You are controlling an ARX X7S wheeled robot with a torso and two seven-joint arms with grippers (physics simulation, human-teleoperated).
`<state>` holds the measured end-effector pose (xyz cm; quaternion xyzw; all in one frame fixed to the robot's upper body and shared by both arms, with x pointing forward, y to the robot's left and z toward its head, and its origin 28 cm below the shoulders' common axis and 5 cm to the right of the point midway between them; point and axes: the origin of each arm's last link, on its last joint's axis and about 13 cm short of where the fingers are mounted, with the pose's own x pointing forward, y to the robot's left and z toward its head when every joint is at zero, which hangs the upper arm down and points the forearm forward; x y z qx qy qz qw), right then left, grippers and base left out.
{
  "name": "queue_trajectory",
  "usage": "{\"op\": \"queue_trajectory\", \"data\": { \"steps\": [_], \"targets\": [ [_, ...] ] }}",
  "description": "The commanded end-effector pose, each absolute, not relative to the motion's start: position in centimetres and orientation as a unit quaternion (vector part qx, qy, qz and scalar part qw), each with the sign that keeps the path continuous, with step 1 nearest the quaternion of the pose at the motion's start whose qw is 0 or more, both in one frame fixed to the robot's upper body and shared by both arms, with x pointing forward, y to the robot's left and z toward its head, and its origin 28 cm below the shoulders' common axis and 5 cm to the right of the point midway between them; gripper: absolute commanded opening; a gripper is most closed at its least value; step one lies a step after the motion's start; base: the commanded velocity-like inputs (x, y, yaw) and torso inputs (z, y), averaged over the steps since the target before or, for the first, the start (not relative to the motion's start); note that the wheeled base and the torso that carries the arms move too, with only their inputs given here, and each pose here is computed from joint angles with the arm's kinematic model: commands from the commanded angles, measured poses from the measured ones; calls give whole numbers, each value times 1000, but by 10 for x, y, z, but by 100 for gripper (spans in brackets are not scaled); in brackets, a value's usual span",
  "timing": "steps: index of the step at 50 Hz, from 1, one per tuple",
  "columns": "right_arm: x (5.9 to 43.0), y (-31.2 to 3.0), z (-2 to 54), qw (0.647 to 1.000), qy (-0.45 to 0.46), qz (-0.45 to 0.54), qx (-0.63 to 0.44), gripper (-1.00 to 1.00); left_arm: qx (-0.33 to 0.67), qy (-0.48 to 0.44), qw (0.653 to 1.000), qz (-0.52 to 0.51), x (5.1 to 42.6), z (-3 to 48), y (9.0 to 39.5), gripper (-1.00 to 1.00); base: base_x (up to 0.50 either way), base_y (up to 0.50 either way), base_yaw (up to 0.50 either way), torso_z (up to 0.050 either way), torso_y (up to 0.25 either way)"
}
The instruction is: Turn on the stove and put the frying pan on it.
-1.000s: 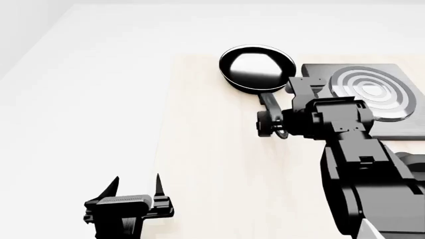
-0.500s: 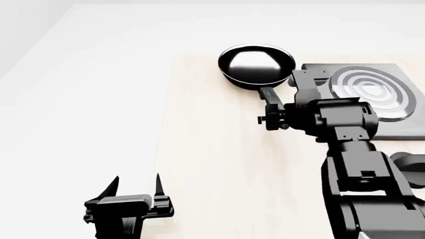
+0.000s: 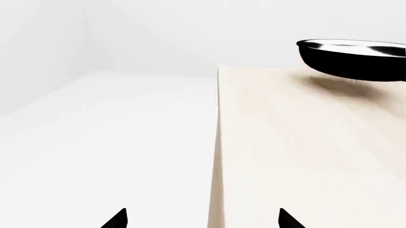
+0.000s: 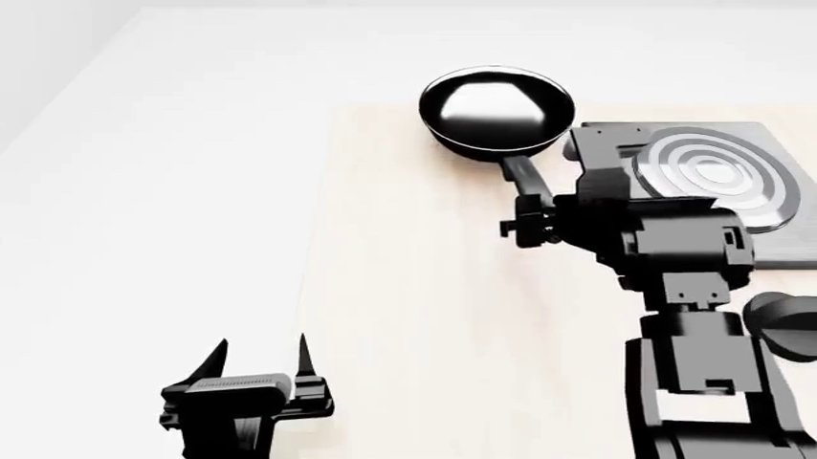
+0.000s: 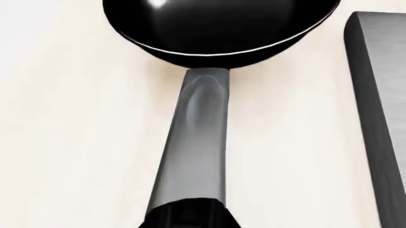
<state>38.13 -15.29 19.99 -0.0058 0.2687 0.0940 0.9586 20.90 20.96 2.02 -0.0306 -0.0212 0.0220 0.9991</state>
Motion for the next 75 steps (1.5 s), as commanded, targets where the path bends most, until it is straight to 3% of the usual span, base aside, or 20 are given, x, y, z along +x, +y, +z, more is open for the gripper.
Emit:
{"op": "queue_trajectory", "data": {
  "steps": [1, 40, 75],
  "targets": [
    [373, -158, 220, 971, 213, 105, 9, -100, -30, -22, 999, 22, 210, 20, 209, 100, 0, 0, 0, 0, 0],
    [295, -200, 234, 989, 135, 36, 41, -100, -32, -21, 999, 22, 209, 20, 209, 100, 0, 0, 0, 0, 2],
    [275, -225, 222, 989, 142, -17, 45, -100, -31, -20, 999, 21, 208, 20, 209, 100, 0, 0, 0, 0, 2]
  ]
}}
